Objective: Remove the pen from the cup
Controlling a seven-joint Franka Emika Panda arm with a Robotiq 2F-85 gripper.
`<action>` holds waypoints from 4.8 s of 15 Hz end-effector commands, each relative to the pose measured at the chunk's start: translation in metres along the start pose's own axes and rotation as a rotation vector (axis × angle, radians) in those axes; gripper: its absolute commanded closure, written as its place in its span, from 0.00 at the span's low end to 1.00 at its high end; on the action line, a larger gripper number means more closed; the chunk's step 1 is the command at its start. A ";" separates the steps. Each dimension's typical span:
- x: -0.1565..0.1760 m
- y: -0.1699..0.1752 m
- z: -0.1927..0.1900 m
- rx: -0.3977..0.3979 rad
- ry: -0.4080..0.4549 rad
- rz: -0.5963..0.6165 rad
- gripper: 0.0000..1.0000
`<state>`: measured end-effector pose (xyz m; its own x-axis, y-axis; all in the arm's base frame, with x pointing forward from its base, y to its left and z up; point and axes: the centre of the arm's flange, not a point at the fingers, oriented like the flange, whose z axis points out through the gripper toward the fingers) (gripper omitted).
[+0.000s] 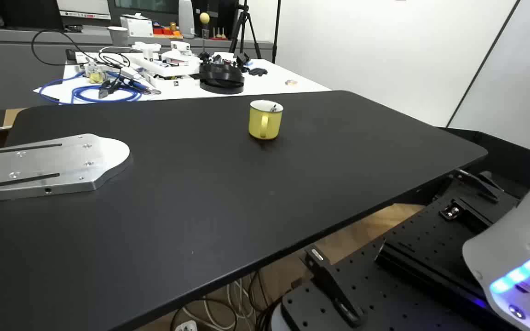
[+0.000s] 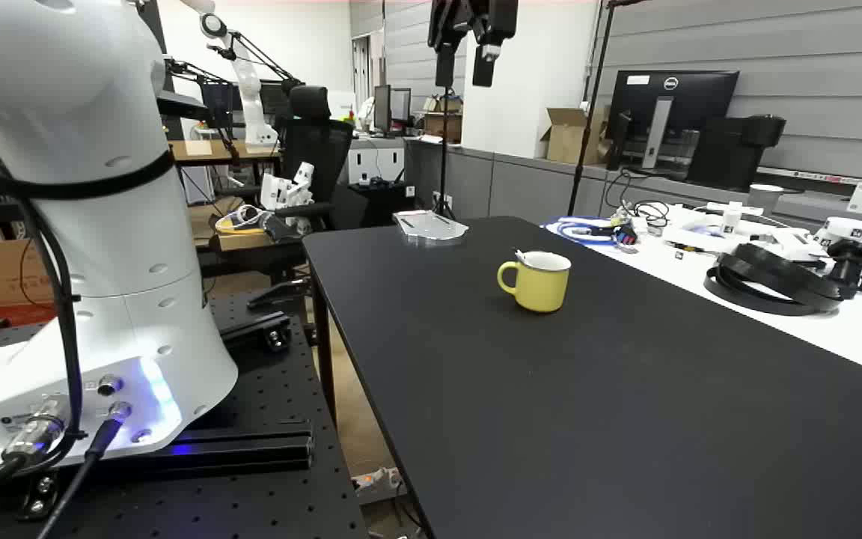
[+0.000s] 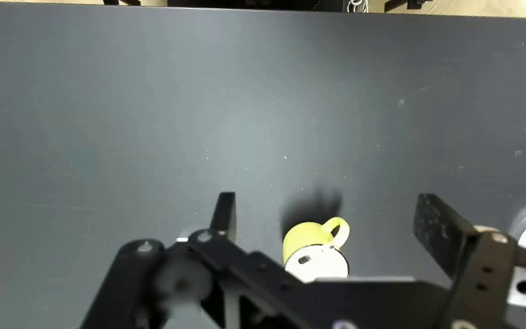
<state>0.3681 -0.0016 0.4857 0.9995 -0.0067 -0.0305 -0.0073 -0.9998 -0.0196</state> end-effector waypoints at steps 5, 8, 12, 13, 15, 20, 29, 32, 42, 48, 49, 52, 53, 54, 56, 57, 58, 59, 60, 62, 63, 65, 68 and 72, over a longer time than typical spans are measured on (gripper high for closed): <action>0.000 0.000 0.000 0.000 -0.001 0.000 0.00; 0.000 0.000 0.000 0.000 -0.001 0.000 0.00; 0.000 0.000 0.000 0.000 -0.001 0.000 0.00; 0.000 0.000 0.000 0.000 -0.001 0.000 0.00; 0.000 0.000 0.000 0.000 -0.001 0.000 0.00; 0.000 0.000 0.000 0.000 -0.001 0.000 0.00; 0.006 -0.001 0.002 0.007 -0.008 -0.002 0.00; 0.027 0.000 0.011 0.004 -0.020 0.006 0.00; 0.130 0.000 0.042 0.013 -0.006 0.109 0.00; 0.203 -0.001 0.060 0.026 -0.049 0.338 0.00; 0.214 -0.002 0.066 0.037 -0.069 0.383 0.00; 0.237 -0.004 0.096 0.050 -0.151 0.495 0.00; 0.241 -0.004 0.107 0.060 -0.181 0.532 0.00; 0.245 -0.003 0.119 0.071 -0.210 0.569 0.00; 0.252 -0.001 0.139 0.112 -0.276 0.633 0.00; 0.254 0.000 0.148 0.139 -0.306 0.663 0.00; 0.255 0.000 0.156 0.165 -0.336 0.696 0.00; 0.256 0.000 0.163 0.192 -0.364 0.729 0.00; 0.257 0.000 0.169 0.213 -0.384 0.759 0.00; 0.257 0.004 0.183 0.253 -0.419 0.808 0.00; 0.257 0.006 0.189 0.268 -0.434 0.832 0.00; 0.254 0.012 0.200 0.280 -0.454 0.875 0.00; 0.248 0.022 0.214 0.300 -0.480 0.915 0.00; 0.240 0.029 0.228 0.331 -0.497 0.941 0.00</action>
<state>0.6051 -0.0249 0.2532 0.5133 -0.6614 -0.5469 -0.8072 -0.5886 -0.0458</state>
